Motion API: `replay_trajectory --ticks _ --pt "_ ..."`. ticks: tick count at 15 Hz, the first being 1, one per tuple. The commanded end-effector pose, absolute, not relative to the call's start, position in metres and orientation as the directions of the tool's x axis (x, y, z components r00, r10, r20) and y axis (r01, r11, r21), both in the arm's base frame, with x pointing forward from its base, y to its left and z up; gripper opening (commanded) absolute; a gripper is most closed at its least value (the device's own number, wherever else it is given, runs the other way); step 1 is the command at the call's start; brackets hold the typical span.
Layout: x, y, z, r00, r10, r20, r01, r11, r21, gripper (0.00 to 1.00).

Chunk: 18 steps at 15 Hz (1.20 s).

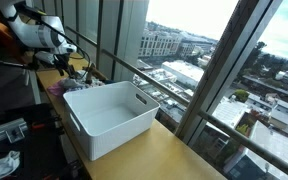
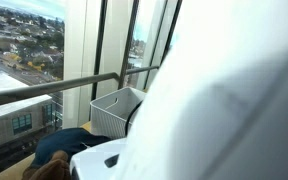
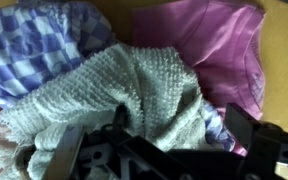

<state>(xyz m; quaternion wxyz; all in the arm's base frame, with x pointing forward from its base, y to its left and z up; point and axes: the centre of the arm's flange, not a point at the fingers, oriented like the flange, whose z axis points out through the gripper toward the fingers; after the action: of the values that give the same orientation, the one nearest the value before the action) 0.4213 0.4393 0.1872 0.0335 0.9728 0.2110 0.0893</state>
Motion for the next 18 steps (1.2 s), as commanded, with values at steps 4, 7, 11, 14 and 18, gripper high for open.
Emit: replay_trajectory --ticks 4,7,11,14,18 --pt "0.389 0.434 0.137 0.913 0.331 0.239 0.285 -0.936 0.207 1.00" --pt "0.396 0.423 0.152 0.905 0.314 0.288 0.251 -0.939 0.235 1.00" --pt "0.399 0.411 0.181 0.890 0.296 0.346 0.212 -0.942 0.260 1.00" --pt "0.415 0.396 0.195 0.869 0.308 0.388 0.198 -0.934 0.298 1.00" --pt "0.443 0.382 0.187 0.856 0.308 0.415 0.189 -0.934 0.305 1.00"
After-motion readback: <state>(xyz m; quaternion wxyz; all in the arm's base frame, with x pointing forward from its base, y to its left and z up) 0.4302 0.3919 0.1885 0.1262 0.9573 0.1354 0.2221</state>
